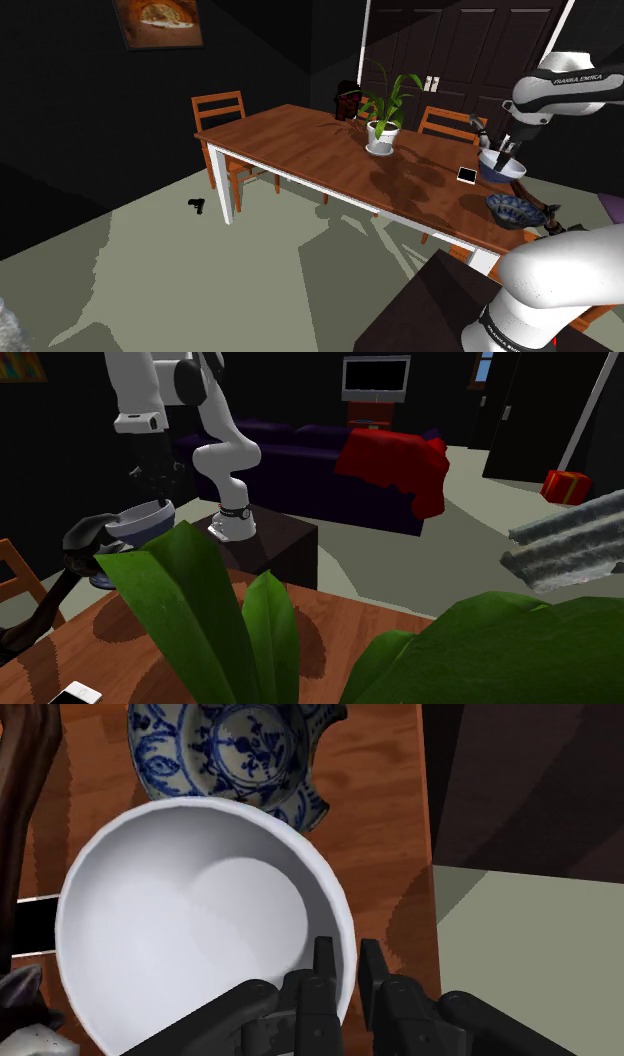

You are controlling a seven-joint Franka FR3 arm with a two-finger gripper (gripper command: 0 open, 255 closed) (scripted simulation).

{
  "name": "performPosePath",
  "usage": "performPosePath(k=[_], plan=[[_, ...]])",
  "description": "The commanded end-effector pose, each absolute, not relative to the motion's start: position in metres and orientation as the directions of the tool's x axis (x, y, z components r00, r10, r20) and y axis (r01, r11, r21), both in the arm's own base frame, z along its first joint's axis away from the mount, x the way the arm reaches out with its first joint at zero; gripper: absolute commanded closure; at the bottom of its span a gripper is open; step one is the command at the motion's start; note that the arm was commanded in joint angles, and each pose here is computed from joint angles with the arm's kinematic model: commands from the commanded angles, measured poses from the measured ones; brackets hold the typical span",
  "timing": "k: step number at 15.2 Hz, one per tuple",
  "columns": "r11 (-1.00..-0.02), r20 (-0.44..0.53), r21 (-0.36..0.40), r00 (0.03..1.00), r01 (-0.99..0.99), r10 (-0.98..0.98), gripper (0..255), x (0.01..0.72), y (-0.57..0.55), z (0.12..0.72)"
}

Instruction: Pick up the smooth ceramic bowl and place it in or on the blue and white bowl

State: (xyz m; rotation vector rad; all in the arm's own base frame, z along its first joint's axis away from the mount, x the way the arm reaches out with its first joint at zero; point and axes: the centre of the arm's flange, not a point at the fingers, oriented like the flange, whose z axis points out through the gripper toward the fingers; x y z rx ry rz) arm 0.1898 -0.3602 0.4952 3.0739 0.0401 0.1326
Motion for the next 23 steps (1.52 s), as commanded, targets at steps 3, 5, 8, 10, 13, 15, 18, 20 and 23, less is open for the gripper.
performPosePath(k=[3,5,8,10,13,15,18,20,23], plan=[[-0.998,0.085,0.065,0.996,0.025,0.03,255,0.138,-0.377,0.498],[-0.998,0.085,0.065,0.996,0.025,0.03,255,0.113,-0.386,0.501],[-0.998,0.085,0.065,0.996,0.025,0.03,255,0.096,-0.393,0.497],[-0.998,0.085,0.065,0.996,0.025,0.03,255,0.096,-0.393,0.487],[-0.998,0.085,0.065,0.996,0.025,0.03,255,0.096,-0.393,0.471],[-0.998,0.085,0.065,0.996,0.025,0.03,255,0.096,-0.393,0.46],[-0.998,0.085,0.065,0.996,0.025,0.03,255,0.096,-0.393,0.444],[-0.998,0.085,0.065,0.996,0.025,0.03,255,0.096,-0.393,0.434],[-0.998,0.085,0.065,0.996,0.025,0.03,255,0.096,-0.393,0.418]])
